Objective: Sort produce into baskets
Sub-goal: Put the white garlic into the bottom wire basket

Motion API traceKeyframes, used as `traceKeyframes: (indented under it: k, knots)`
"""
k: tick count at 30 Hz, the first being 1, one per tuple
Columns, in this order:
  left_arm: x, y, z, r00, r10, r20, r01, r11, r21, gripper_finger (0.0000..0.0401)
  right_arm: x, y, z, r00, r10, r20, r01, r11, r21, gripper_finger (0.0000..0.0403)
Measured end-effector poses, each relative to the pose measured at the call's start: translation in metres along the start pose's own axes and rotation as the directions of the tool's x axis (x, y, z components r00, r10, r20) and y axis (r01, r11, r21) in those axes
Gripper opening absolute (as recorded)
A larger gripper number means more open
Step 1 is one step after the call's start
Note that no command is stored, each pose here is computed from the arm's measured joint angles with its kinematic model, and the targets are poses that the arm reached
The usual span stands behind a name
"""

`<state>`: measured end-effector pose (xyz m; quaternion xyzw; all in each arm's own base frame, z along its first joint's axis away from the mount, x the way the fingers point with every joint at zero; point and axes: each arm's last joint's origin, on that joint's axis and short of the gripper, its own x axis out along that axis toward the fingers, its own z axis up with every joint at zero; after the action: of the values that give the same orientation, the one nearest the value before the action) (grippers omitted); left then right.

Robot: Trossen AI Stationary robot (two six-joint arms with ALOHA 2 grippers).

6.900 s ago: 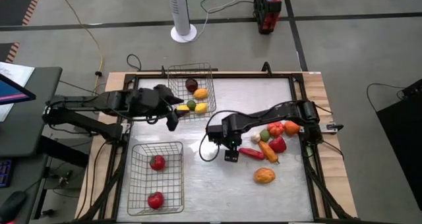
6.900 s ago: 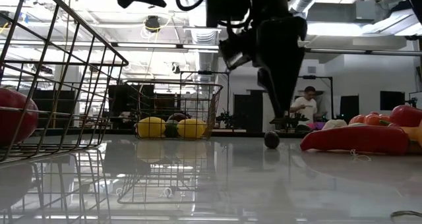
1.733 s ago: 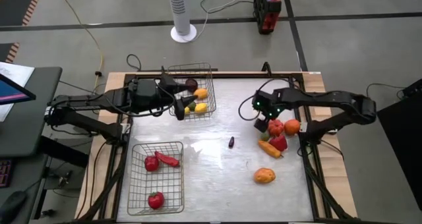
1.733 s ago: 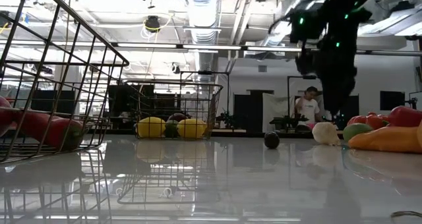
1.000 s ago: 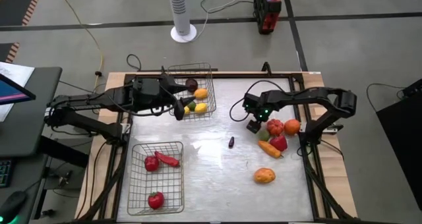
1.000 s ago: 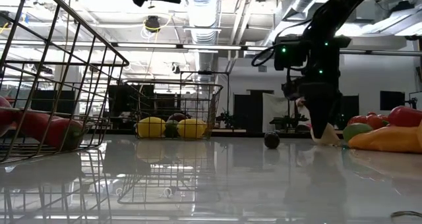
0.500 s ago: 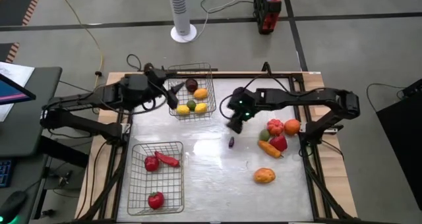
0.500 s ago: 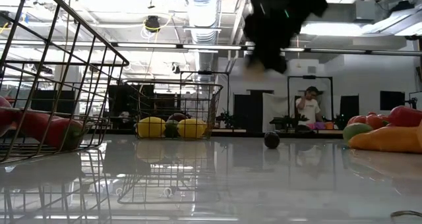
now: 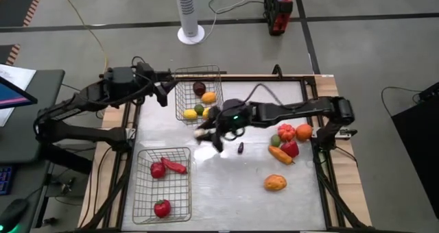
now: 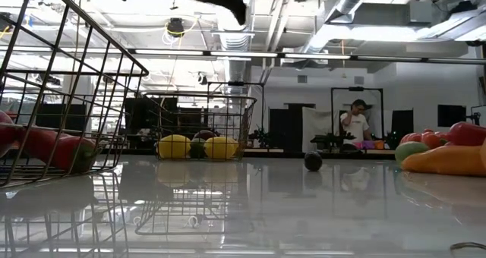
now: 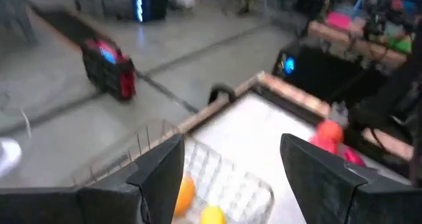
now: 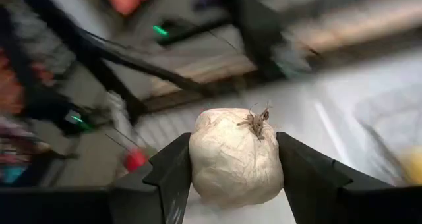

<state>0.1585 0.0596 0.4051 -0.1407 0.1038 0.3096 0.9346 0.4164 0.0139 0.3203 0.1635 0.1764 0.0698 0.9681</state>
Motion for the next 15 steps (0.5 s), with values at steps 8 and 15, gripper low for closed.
traceKeyframes:
  k: [8, 15]
  knots:
    - [-0.010, 0.007, -0.004, 0.997, -0.051, -0.062, 0.046, 0.995, -0.085, 0.0238, 0.066, 0.001, 0.017, 0.977, 0.207, -0.043, -0.211, 0.972, -0.100, 0.0229]
    - [-0.028, 0.010, 0.002, 0.997, -0.070, 0.023, 0.073, 0.978, -0.193, 0.0238, 0.106, 0.009, 0.015, 0.954, 0.281, -0.107, -0.297, 0.937, -0.185, 0.0234]
